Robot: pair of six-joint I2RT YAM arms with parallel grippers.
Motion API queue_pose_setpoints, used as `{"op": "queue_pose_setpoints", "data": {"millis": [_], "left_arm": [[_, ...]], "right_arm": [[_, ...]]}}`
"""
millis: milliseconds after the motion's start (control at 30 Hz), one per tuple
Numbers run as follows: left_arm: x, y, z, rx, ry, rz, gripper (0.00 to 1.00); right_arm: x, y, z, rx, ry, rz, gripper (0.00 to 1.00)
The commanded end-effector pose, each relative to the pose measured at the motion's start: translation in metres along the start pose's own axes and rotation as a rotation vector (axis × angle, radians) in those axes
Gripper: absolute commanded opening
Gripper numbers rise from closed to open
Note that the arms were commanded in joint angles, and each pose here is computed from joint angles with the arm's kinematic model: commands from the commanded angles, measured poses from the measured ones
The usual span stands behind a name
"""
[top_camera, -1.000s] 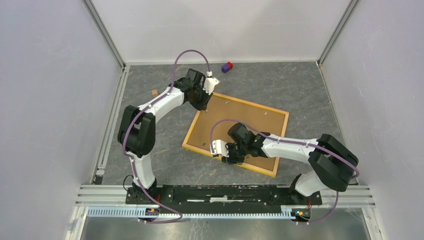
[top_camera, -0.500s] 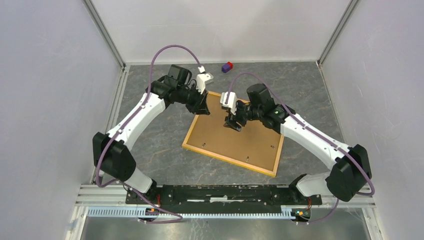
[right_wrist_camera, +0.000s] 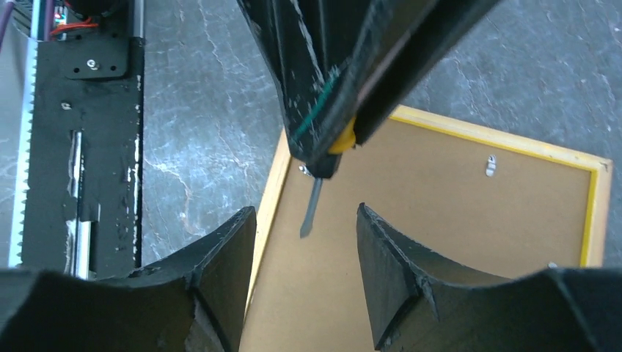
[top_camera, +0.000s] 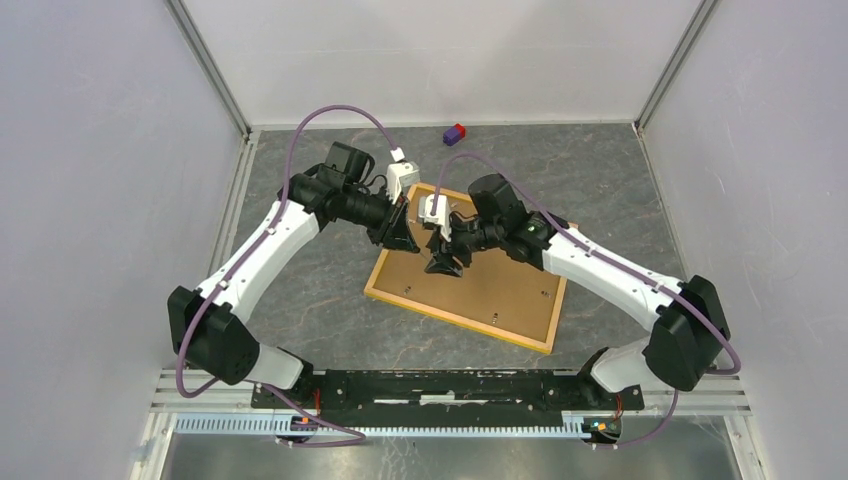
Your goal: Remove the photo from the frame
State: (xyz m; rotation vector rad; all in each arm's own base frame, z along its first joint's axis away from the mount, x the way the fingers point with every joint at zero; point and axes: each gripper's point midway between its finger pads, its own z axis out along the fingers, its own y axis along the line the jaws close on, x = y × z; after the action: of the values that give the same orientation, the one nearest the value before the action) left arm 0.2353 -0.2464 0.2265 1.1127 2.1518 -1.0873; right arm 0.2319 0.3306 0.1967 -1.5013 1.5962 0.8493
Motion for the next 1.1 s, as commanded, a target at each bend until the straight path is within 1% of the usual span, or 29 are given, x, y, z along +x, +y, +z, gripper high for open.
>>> {"op": "queue_pose_setpoints", "data": {"millis": [0, 67, 100, 133, 167, 300, 400, 467, 533, 567, 600, 633, 700, 733, 767, 800, 833, 867, 933, 967, 1067], "left_arm": [[-0.003, -0.015, -0.004, 0.048, -0.032, -0.033, 0.02], [-0.003, -0.015, -0.003, 0.046, -0.039, -0.034, 0.02], [-0.002, -0.015, -0.003, 0.048, -0.04, -0.035, 0.02], [-0.002, -0.015, -0.003, 0.051, -0.041, -0.035, 0.02], [-0.001, -0.016, -0.003, 0.052, -0.042, -0.036, 0.02], [-0.004, -0.021, -0.006, 0.058, -0.07, -0.031, 0.02], [-0.005, -0.022, -0.007, 0.062, -0.076, -0.031, 0.02], [-0.006, -0.023, -0.007, 0.062, -0.081, -0.031, 0.02], [-0.008, -0.022, -0.007, 0.06, -0.089, -0.029, 0.02], [-0.008, -0.022, -0.007, 0.059, -0.091, -0.03, 0.02], [-0.008, -0.022, -0.007, 0.06, -0.09, -0.031, 0.02], [-0.008, -0.022, -0.007, 0.06, -0.09, -0.031, 0.02], [-0.007, -0.021, -0.007, 0.058, -0.088, -0.03, 0.02], [-0.007, -0.021, -0.007, 0.054, -0.088, -0.031, 0.02], [-0.007, -0.019, -0.007, 0.042, -0.088, -0.035, 0.06], [-0.007, -0.015, -0.007, 0.02, -0.091, -0.041, 0.18], [-0.009, -0.011, -0.009, -0.005, -0.099, -0.043, 0.34], [-0.01, -0.005, -0.011, -0.04, -0.108, -0.054, 0.56], [-0.018, 0.01, -0.021, -0.125, -0.151, -0.082, 0.92], [-0.021, 0.017, -0.026, -0.157, -0.17, -0.098, 1.0], [-0.025, 0.041, -0.038, -0.256, -0.189, -0.117, 1.0]], "right_arm": [[-0.035, 0.001, 0.005, -0.019, -0.072, -0.022, 0.56], [-0.039, 0.003, 0.009, -0.037, -0.075, -0.023, 0.5], [-0.039, 0.003, 0.011, -0.04, -0.072, -0.02, 0.45], [-0.039, 0.002, 0.012, -0.041, -0.071, -0.016, 0.39], [-0.038, 0.001, 0.013, -0.036, -0.068, -0.014, 0.35], [-0.032, -0.003, 0.016, -0.023, -0.048, -0.005, 0.32], [-0.028, -0.002, 0.017, -0.027, -0.041, -0.001, 0.26], [-0.027, -0.001, 0.018, -0.029, -0.036, 0.005, 0.26], [-0.024, 0.0, 0.019, -0.036, -0.025, 0.017, 0.29], [-0.023, 0.0, 0.019, -0.039, -0.02, 0.021, 0.29], [-0.022, 0.0, 0.02, -0.041, -0.018, 0.021, 0.25], [-0.023, 0.0, 0.019, -0.041, -0.02, 0.018, 0.16], [-0.025, -0.001, 0.018, -0.034, -0.024, 0.02, 0.0], [-0.025, -0.002, 0.017, -0.028, -0.027, 0.024, 0.0], [-0.026, -0.004, 0.016, -0.022, -0.033, 0.033, 0.0], [-0.028, -0.006, 0.014, -0.019, -0.042, 0.04, 0.0], [-0.027, -0.009, 0.011, -0.019, -0.048, 0.052, 0.0], [-0.026, -0.013, 0.008, -0.013, -0.05, 0.06, 0.0], [-0.02, -0.026, -0.001, 0.019, -0.046, 0.077, 0.0], [-0.016, -0.034, -0.007, 0.037, -0.045, 0.09, 0.0], [0.002, -0.064, -0.028, 0.116, -0.028, 0.12, 0.0]]}}
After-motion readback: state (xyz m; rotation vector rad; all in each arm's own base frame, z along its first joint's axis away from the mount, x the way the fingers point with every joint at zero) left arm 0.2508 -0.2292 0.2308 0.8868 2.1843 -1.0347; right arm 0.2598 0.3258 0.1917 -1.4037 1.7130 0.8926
